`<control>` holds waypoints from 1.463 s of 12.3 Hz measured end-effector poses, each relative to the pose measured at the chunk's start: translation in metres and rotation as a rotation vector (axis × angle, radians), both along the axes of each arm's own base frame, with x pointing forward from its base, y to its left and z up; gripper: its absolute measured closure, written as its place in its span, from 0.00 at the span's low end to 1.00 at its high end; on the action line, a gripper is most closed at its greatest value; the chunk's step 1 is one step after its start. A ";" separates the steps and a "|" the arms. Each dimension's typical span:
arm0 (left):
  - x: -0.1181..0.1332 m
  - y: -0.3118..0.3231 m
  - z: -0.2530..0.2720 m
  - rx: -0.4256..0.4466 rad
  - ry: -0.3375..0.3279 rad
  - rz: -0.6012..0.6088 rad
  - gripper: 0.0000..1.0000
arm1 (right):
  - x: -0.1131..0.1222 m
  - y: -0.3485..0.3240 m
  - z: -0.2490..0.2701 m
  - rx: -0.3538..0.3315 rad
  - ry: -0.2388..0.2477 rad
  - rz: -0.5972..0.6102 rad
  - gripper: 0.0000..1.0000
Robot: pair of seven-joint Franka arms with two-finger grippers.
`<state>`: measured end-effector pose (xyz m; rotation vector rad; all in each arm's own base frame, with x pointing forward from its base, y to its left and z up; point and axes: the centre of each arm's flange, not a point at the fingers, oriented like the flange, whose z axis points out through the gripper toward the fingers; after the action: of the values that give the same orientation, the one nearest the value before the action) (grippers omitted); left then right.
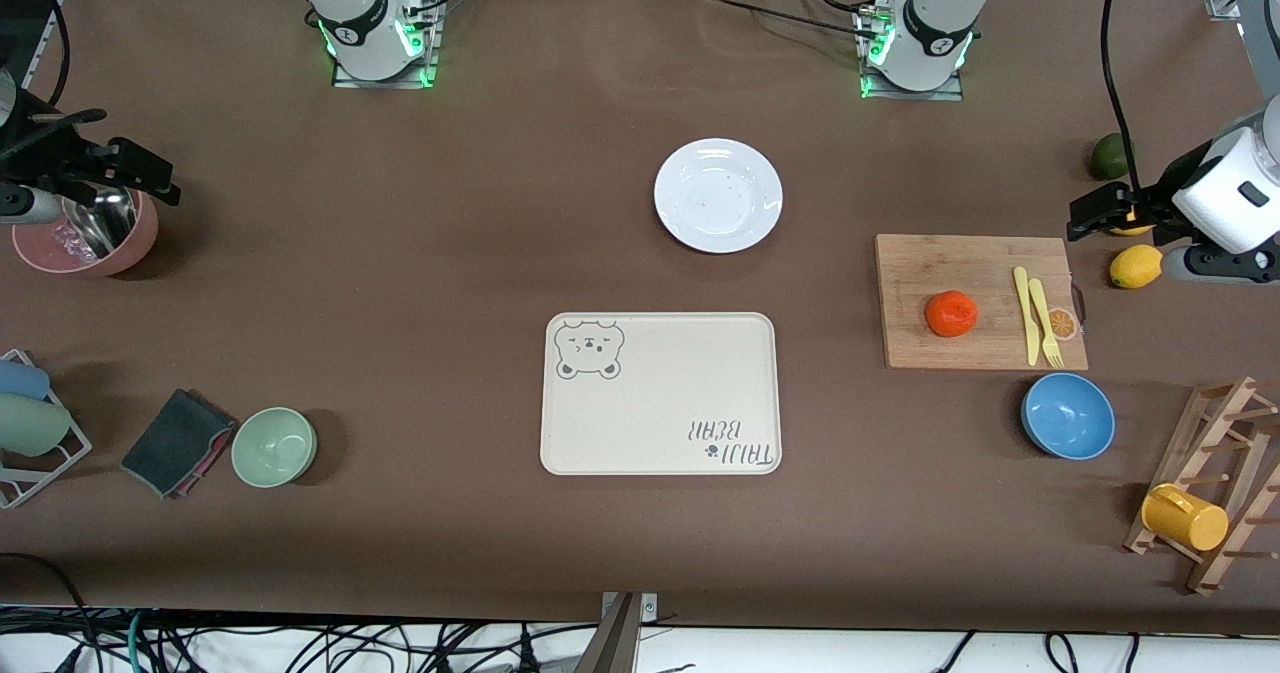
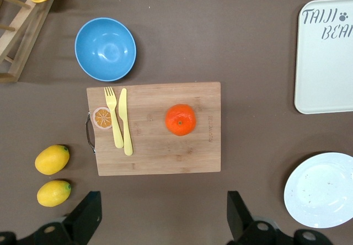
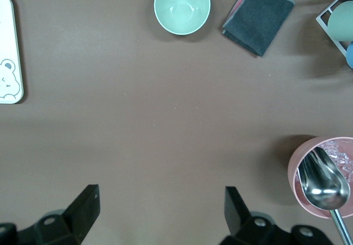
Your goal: Place orange and plate with both arms
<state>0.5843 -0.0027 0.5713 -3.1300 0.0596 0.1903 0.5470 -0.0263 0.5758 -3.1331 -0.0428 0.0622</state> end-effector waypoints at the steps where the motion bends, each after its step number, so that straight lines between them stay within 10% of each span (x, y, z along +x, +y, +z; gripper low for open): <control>1: 0.000 0.000 0.000 0.000 0.000 0.000 0.00 | 0.000 0.000 0.000 0.000 0.000 0.000 0.00; 18: 0.010 -0.003 -0.051 -0.001 0.095 -0.006 0.00 | 0.001 0.000 -0.002 0.000 0.003 0.000 0.00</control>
<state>0.5944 -0.0060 0.5203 -3.1197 0.0687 0.3383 0.5481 -0.0262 0.5740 -3.1331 -0.0427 0.0672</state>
